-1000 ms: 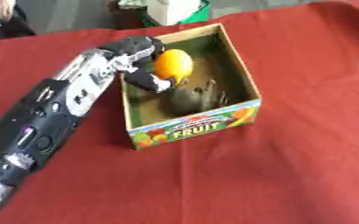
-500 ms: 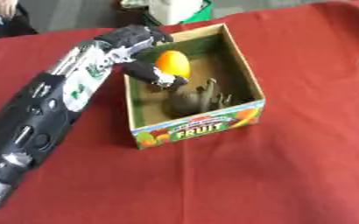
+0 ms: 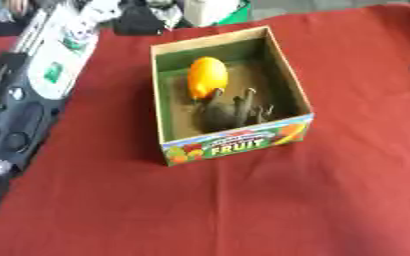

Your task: Pick up objects on the table and place them in the box.

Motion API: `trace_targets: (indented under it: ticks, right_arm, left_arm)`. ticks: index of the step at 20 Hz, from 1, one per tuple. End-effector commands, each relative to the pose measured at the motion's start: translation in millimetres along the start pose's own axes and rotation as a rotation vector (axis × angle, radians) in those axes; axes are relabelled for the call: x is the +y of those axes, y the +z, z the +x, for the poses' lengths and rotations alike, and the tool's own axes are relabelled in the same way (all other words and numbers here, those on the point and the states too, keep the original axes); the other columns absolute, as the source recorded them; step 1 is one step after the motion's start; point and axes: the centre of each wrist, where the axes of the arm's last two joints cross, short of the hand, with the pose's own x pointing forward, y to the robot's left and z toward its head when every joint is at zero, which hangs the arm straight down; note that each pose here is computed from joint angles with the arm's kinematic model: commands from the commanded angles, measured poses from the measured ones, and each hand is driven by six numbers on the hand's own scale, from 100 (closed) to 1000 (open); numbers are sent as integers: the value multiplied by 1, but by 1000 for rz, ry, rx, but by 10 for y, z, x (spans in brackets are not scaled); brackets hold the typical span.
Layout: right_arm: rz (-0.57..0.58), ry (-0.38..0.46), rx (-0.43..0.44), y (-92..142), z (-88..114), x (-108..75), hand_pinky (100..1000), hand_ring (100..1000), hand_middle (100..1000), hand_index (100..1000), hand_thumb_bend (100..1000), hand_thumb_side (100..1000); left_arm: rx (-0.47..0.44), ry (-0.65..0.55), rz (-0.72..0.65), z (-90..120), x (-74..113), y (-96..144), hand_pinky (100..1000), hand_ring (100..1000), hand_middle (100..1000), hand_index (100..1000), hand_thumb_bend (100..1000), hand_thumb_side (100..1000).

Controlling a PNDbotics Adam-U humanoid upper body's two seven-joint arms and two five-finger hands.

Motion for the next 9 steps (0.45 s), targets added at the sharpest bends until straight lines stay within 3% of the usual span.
trace_targets:
  ticks: [1,7,8,9]
  right_arm:
    - [5,22,-43,-70,79,-70,590,709,615,754,100,1000]
    - [-5,26,-66,-88,90,-96,592,712,620,756,100,1000]
    - [-10,24,-70,-91,92,-100,592,713,621,756,100,1000]
    - [-15,23,-74,-93,93,-103,592,713,621,756,100,1000]
  left_arm:
    - [-7,21,160,-92,389,125,665,600,630,776,100,661]
    - [32,109,324,-299,542,481,658,588,637,782,100,686]
    - [39,125,349,-327,552,545,657,580,633,781,100,724]
    - [48,144,375,-356,555,617,651,569,628,783,100,697]
